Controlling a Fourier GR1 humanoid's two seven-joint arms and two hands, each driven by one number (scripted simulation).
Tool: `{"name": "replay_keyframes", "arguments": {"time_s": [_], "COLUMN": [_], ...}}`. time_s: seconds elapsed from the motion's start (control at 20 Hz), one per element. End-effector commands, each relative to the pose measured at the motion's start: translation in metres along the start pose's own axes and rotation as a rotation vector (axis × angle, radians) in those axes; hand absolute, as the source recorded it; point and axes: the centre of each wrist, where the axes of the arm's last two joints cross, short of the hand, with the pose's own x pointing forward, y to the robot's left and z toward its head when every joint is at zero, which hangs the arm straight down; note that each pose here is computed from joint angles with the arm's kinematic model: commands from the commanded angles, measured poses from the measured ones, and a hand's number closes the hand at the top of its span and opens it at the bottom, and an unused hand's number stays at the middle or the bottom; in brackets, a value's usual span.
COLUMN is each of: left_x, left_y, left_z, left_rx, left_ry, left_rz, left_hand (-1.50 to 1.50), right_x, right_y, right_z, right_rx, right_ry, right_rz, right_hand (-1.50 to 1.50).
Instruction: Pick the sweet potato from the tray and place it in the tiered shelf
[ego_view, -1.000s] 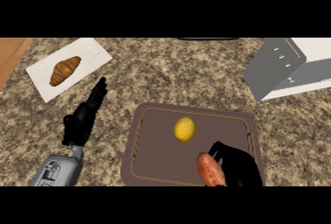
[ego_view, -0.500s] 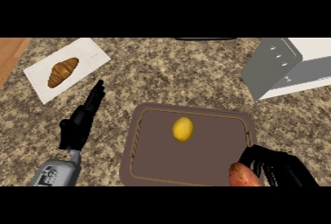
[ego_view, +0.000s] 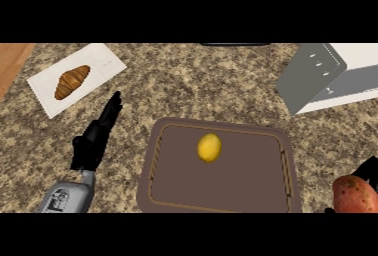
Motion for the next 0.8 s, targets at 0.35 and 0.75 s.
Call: {"name": "replay_keyframes", "arguments": {"time_s": [0.35,0.75], "left_x": [0.008,0.01], "left_y": [-0.01,-0.005], "left_z": [-0.002,-0.018], "left_rx": [-0.021,-0.018], "left_ry": [-0.008,-0.008], "left_rz": [0.009,-0.002], "left_hand": [0.0,0.0], "right_x": [0.038,0.035], "right_y": [-0.094,-0.123], "right_z": [-0.024,-0.07], "right_rx": [-0.338,-0.4], "right_ry": [-0.017,0.019], "right_rz": [0.02,0.041], "right_hand": [1.5,1.5]}}
